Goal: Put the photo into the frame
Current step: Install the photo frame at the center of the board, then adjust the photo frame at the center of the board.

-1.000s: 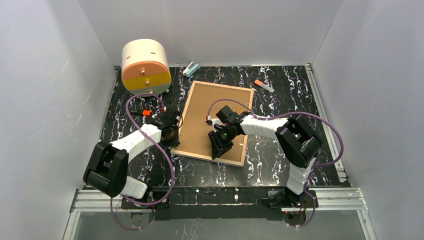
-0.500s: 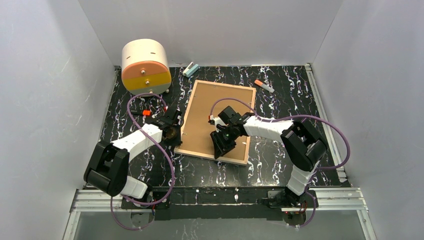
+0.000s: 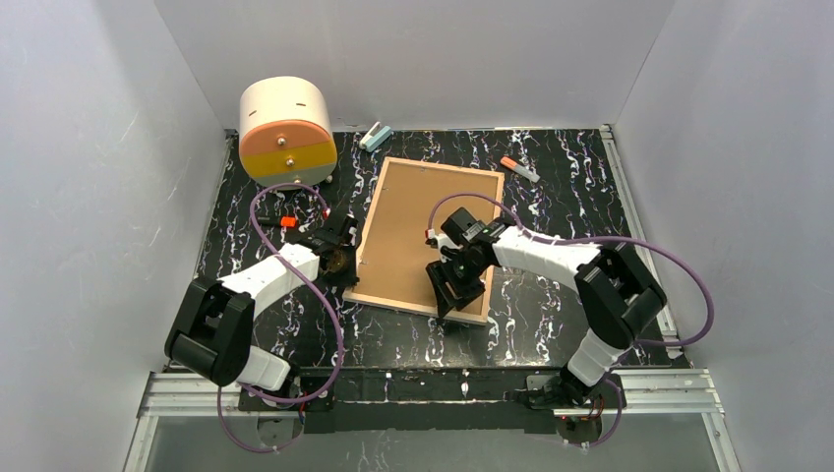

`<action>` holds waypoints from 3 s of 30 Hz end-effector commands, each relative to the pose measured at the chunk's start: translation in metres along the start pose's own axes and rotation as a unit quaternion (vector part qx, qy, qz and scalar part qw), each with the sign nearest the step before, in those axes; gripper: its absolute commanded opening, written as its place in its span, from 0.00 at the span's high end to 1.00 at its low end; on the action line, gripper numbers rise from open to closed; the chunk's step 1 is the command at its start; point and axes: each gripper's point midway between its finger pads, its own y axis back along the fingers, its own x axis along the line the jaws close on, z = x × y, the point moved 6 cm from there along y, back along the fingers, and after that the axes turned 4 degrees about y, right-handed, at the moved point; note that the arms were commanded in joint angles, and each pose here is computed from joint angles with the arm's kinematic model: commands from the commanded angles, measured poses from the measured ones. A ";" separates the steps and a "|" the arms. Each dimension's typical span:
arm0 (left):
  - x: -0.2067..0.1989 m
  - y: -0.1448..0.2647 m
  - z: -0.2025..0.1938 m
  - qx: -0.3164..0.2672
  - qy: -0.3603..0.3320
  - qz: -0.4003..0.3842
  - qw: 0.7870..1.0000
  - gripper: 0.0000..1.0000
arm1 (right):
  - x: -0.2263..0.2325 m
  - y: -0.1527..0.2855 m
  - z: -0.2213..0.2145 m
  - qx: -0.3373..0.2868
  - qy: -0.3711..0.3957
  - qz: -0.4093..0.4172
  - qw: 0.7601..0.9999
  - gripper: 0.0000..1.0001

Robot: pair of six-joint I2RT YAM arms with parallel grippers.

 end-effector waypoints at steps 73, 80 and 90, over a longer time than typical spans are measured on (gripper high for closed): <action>-0.026 0.012 -0.029 -0.009 0.268 -0.150 0.952 0.35 | -0.077 0.046 -0.032 -0.168 -0.518 -0.043 0.838 0.93; -0.046 -0.012 0.018 -0.001 0.208 -0.136 0.969 0.54 | -0.067 0.043 -0.018 -0.174 -0.439 0.032 0.881 0.93; -0.043 -0.038 0.059 0.001 0.168 -0.070 0.983 0.56 | -0.072 0.045 -0.008 -0.180 -0.386 0.018 0.904 0.90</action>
